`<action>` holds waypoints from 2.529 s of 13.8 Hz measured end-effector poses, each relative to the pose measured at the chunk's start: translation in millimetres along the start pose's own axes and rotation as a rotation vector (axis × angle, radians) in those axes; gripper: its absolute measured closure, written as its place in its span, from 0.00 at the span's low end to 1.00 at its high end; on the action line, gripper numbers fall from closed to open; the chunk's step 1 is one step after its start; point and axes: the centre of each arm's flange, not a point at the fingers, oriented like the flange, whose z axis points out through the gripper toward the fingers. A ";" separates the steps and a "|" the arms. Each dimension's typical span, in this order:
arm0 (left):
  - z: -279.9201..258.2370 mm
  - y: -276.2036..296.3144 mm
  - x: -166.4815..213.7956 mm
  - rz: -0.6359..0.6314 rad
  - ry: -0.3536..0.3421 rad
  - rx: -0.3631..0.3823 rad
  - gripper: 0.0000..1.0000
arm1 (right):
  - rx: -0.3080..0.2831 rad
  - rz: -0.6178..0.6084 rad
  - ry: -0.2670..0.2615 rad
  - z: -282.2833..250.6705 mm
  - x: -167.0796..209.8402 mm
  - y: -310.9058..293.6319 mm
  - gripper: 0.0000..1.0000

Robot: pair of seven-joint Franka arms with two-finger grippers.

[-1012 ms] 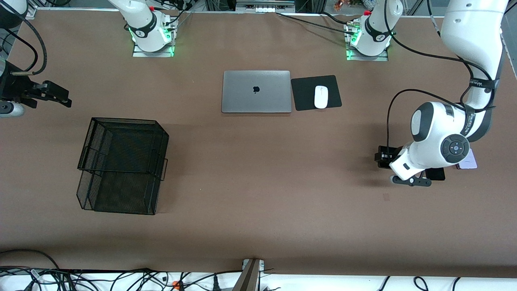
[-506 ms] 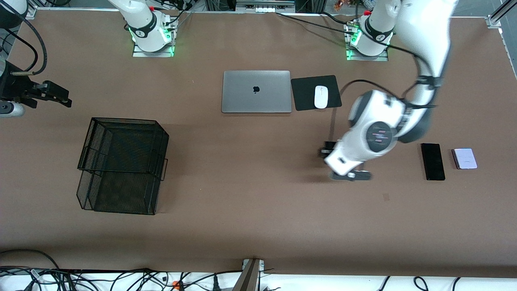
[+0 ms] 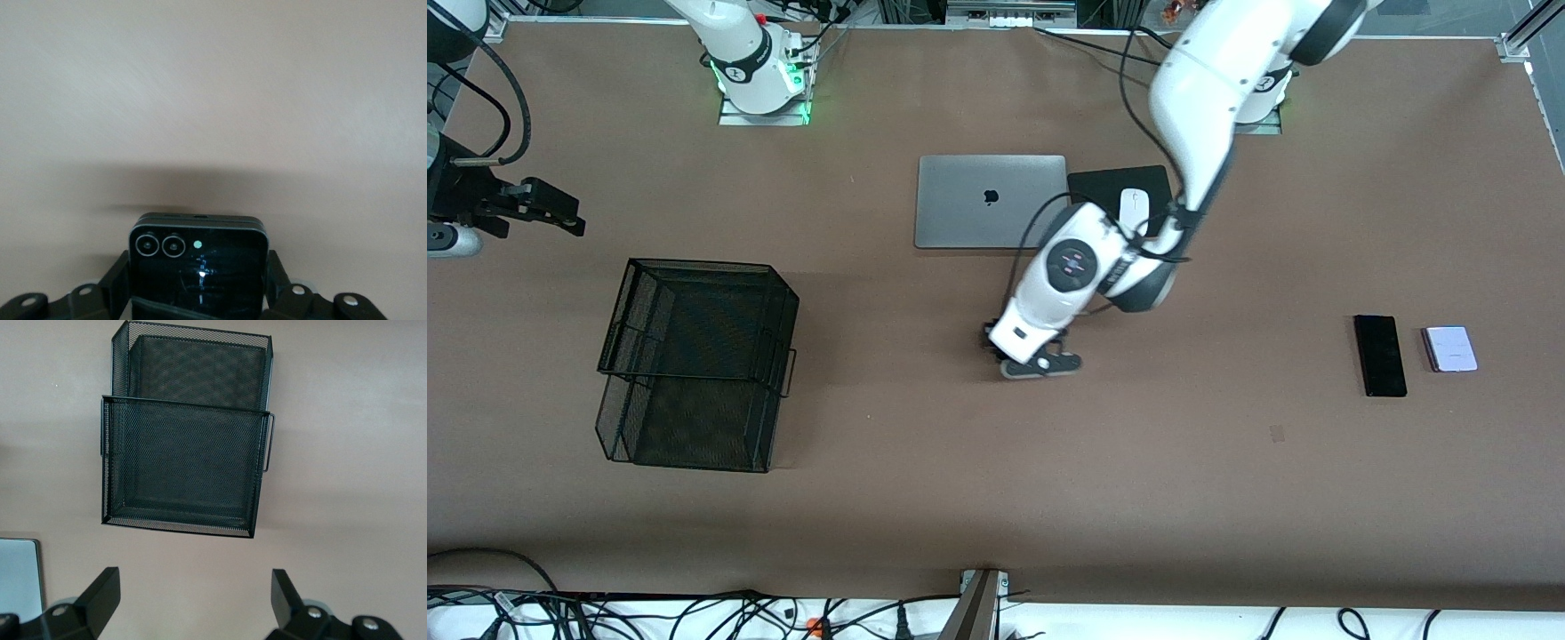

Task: Place phones with both arms
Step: 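Carry the flip phone to the table middle and release it, then grasp the flip phone with the right gripper while the left gripper reaches the black phone, then drop the flip phone in the basket while the left gripper moves the black phone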

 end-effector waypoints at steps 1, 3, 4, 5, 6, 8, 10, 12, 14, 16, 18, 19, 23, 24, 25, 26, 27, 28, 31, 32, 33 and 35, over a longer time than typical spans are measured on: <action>5.3 7.5 -9.7 0.002 -0.002 0.000 0.19 | 0.000 0.000 0.000 0.1 0.0 0.0 0.00; -0.5 5.0 -7.3 -0.006 -0.012 0.029 0.07 | 0.000 0.000 0.000 0.2 0.1 -0.1 0.00; -10.9 -4.4 2.1 -0.020 -0.033 0.074 0.00 | 0.000 -0.001 0.000 0.2 0.1 -0.2 0.00; -30.4 -18.3 17.7 -0.040 -0.047 0.129 0.00 | 0.000 -0.002 0.000 0.2 0.1 -0.6 0.00; -60.1 -34.5 36.7 -0.061 -0.048 0.184 0.00 | 0.000 -0.004 -0.001 0.3 0.3 -1.7 0.00; -135.0 -79.4 73.1 -0.065 -0.041 0.315 0.00 | 0.000 -0.023 -0.004 2.7 2.3 -12.0 0.00; -205.7 -138.5 104.8 -0.036 -0.029 0.452 0.00 | -0.002 -0.083 -0.019 14.0 8.9 -45.4 0.00; -250.8 -207.4 138.5 0.001 -0.029 0.535 0.00 | -0.007 -0.171 -0.020 40.5 23.0 -113.3 0.00; -271.3 -286.7 172.6 0.039 -0.073 0.543 0.00 | -0.010 -0.145 -0.001 76.9 34.1 -193.0 0.00; -285.7 -376.9 197.8 0.047 -0.116 0.529 0.00 | -0.011 -0.116 0.008 118.8 36.7 -277.6 0.00; -300.7 -457.2 213.0 0.105 -0.137 0.503 0.00 | -0.006 -0.110 0.024 152.6 34.1 -370.4 0.00; -307.4 -491.0 217.0 0.139 -0.142 0.492 0.00 | 0.001 -0.114 0.036 167.5 31.8 -415.0 0.00; -279.5 -594.3 217.0 0.217 -0.138 0.371 0.00 | 0.056 -0.081 0.106 236.5 25.7 -529.6 0.00; -259.3 -618.2 214.3 0.225 -0.126 0.337 0.00 | 0.056 -0.083 0.105 257.3 24.6 -539.5 0.00; -238.5 -635.7 209.4 0.220 -0.126 0.300 0.00 | 0.042 -0.091 0.098 277.1 24.1 -543.1 0.00; -217.8 -645.4 202.1 0.202 -0.139 0.258 0.00 | 0.018 -0.103 0.094 295.2 25.0 -542.5 0.00; -199.5 -647.0 194.0 0.179 -0.158 0.213 0.00 | 0.001 -0.113 0.101 310.4 27.3 -541.1 0.00; -183.3 -645.2 185.4 0.162 -0.180 0.179 0.00 | -0.002 -0.124 0.114 323.8 30.0 -540.3 0.00; -148.9 -645.0 165.2 0.155 -0.232 0.150 0.00 | 0.010 -0.156 0.141 359.1 34.4 -539.1 0.00; -145.1 -646.7 164.5 0.166 -0.221 0.154 0.00 | 0.014 -0.163 0.146 368.2 34.6 -539.6 0.00; -145.0 -647.7 165.9 0.185 -0.207 0.161 0.00 | 0.014 -0.167 0.146 377.5 34.4 -539.6 0.00; -147.8 -648.9 169.5 0.220 -0.186 0.188 0.00 | 0.011 -0.170 0.141 389.3 33.9 -539.0 0.00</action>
